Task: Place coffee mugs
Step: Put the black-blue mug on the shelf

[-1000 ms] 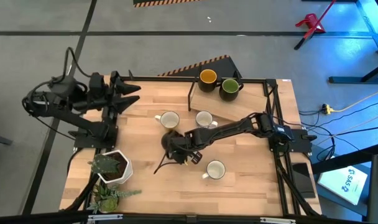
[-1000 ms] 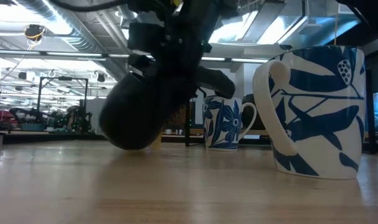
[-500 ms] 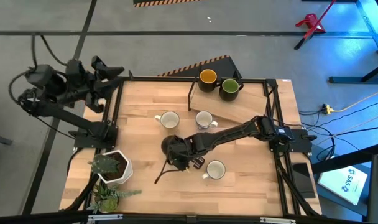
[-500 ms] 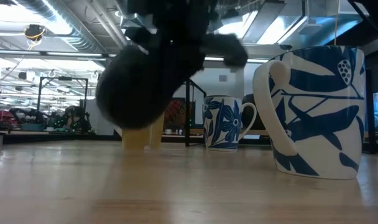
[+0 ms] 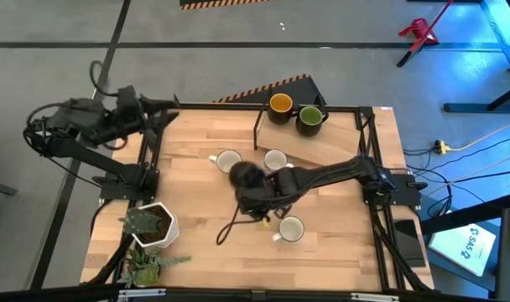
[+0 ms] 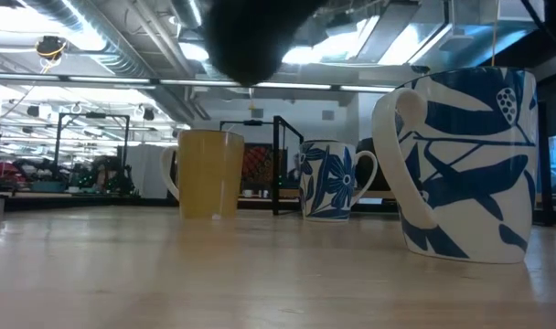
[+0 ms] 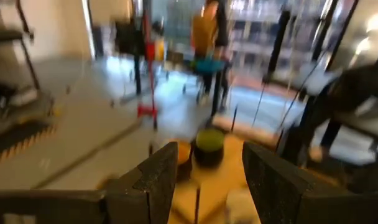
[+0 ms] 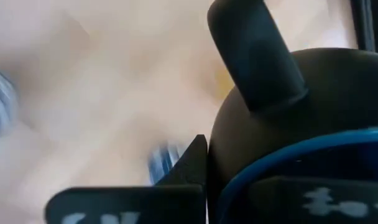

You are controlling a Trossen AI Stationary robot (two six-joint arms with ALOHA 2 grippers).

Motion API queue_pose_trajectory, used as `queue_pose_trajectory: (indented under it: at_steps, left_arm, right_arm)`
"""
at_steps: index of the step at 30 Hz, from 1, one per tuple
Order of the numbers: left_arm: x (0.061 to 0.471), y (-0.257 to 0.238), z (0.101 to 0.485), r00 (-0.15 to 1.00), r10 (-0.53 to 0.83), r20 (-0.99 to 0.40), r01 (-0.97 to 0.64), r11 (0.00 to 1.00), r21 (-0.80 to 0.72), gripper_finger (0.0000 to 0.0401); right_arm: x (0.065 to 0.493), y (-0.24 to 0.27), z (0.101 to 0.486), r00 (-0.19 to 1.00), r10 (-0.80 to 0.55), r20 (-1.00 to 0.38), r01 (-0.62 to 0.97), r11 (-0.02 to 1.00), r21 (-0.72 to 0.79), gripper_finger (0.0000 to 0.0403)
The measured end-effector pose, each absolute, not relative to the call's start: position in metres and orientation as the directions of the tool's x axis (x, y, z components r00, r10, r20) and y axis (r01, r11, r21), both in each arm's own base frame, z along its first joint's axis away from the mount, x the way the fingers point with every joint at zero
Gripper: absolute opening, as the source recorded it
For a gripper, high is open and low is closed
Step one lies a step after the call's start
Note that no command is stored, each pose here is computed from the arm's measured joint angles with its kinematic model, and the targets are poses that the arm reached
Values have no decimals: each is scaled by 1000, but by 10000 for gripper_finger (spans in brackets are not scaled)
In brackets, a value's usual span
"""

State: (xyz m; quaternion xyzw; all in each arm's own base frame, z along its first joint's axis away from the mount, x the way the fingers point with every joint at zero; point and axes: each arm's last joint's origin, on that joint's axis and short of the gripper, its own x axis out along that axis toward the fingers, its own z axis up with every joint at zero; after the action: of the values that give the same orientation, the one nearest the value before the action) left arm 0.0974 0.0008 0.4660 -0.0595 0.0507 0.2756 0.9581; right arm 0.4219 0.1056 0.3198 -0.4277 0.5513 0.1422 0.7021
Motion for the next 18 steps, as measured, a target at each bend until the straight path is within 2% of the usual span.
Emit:
queue_pose_trajectory:
  at_steps: [3,5,12,18]
  left_arm:
    - [95,1,450,807,535,-249,-566,821,-71,176]
    - [100,1,436,781,549,-296,-588,807,-57,176]
    - [129,-6,383,766,500,-404,-559,828,-36,176]
    - [147,-12,350,798,437,-415,-510,857,-77,176]
  right_arm:
    - [409,97,323,272,-438,-857,-612,608,-505,4]
    - [404,94,326,246,-483,-840,-579,622,-527,4]
    - [392,69,352,292,-509,-810,-364,724,-586,4]
    - [360,34,354,201,-516,-833,-288,781,-554,4]
